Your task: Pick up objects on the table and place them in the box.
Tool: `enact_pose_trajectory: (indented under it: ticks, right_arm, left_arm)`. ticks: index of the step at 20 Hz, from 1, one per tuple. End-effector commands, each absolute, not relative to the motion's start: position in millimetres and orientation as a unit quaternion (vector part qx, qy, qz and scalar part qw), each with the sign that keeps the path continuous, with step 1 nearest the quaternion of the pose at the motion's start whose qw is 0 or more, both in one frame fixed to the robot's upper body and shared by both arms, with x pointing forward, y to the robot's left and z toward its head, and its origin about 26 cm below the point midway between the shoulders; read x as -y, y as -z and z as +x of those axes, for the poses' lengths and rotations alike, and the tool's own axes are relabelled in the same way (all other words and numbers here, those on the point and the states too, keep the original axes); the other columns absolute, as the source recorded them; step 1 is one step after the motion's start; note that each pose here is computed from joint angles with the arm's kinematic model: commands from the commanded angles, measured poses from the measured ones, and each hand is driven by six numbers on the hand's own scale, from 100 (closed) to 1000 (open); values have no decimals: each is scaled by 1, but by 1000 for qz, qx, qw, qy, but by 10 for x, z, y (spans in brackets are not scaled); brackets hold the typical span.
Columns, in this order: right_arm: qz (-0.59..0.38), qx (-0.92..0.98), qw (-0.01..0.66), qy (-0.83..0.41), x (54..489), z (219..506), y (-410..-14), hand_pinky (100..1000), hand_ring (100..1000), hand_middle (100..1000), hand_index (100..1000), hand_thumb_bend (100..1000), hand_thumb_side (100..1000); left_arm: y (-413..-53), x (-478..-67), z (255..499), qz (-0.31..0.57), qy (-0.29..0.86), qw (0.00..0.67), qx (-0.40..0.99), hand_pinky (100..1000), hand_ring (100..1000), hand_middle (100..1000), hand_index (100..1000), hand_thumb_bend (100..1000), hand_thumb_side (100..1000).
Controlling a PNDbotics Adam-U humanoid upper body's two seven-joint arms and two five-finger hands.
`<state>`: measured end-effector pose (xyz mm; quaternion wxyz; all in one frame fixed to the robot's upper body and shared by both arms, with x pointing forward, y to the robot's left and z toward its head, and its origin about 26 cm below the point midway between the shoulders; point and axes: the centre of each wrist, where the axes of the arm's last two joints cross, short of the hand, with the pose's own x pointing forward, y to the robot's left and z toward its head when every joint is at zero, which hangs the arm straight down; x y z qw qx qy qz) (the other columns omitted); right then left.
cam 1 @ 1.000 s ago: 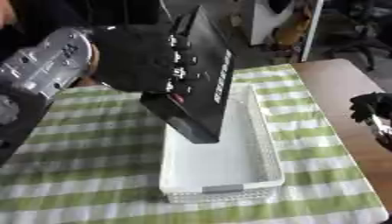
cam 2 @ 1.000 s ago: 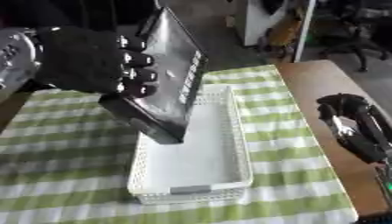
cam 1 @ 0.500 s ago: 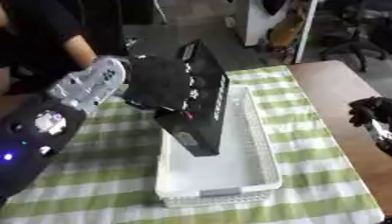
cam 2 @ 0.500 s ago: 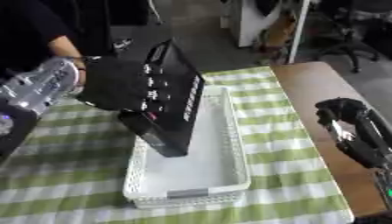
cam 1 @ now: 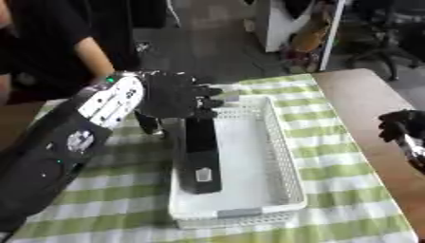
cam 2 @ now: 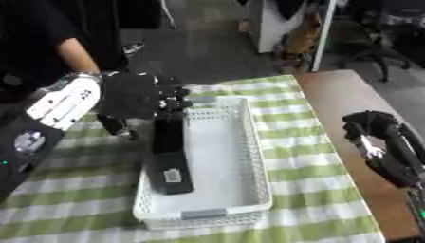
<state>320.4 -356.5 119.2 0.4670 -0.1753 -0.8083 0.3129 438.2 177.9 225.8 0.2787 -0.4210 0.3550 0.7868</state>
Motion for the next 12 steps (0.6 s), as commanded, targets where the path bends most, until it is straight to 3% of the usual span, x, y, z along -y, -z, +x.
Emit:
enact_pose_trajectory:
  ticks: [1,5,9,12]
  right_arm:
    - [-180,814,453,-316,3568,3222,-1299,507,536,562,720,247,737]
    - [-181,814,453,-315,3572,3219,-1297,507,535,562,720,247,736]
    - [-185,812,455,-314,3595,3212,-1292,507,535,562,720,247,734]
    - [-187,811,457,-314,3610,3205,-1284,507,535,562,720,248,734]
  left_arm:
    - [-2377,-1828,4403,-443,-776,283,-348,1000,1000,992,1000,1000,647]
    - [-2408,-1872,4399,-443,-772,290,-351,1000,988,979,1000,1000,638]
    - [-2687,-2001,4260,-433,-739,314,-409,987,948,930,1000,969,595]
    - [-3015,-2240,4106,-425,-689,294,-508,931,920,911,1000,922,468]
